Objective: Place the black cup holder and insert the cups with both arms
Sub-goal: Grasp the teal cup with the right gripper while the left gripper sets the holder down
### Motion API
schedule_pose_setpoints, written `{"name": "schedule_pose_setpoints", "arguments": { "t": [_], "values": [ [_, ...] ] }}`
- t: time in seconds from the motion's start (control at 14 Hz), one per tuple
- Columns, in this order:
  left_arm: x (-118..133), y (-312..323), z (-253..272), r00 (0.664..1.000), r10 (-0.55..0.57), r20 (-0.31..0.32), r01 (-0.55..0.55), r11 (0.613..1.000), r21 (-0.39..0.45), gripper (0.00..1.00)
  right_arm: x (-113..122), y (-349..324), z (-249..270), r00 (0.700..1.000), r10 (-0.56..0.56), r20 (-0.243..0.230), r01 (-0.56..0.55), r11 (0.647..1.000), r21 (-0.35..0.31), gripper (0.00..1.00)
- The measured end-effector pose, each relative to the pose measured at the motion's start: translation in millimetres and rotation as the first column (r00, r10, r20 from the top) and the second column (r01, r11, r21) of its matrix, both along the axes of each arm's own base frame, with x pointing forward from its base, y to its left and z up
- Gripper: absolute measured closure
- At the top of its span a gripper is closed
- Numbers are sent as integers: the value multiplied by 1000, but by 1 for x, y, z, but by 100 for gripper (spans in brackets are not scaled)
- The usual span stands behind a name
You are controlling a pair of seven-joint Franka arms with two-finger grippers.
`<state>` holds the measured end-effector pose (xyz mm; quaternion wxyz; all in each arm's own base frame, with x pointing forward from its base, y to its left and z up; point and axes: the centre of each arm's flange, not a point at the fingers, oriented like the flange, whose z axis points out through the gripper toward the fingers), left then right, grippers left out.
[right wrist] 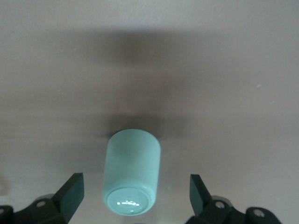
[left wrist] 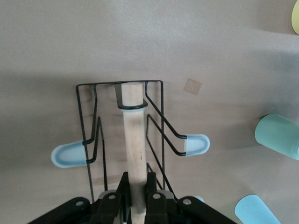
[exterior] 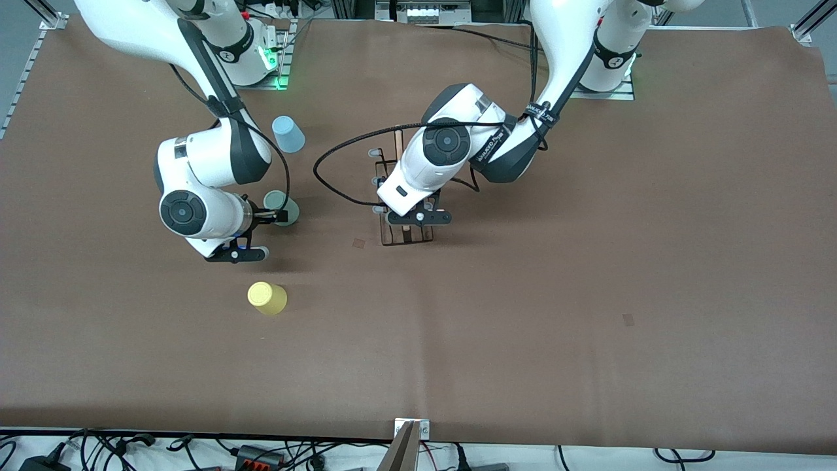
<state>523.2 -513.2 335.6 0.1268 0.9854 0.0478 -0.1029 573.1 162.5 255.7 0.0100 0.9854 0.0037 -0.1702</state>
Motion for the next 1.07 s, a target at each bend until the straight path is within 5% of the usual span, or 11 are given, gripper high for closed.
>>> {"name": "schedule_pose_setpoints", "arguments": {
  "t": [0.5, 0.71, 1.07],
  "values": [
    [1, -11, -12, 999, 13, 36, -11, 999, -40, 83, -18, -2, -21, 998, -29, -56, 29, 999, 13, 0],
    [1, -9, -11, 1000, 9, 23, -8, 999, -31, 74, -25, -4, -28, 996, -34, -77, 35, 999, 11, 0],
    [11, 18, 28, 999, -37, -18, 37, 999, -3, 27, -31, 0, -37, 994, -59, -97, 62, 998, 32, 0]
  ]
}}
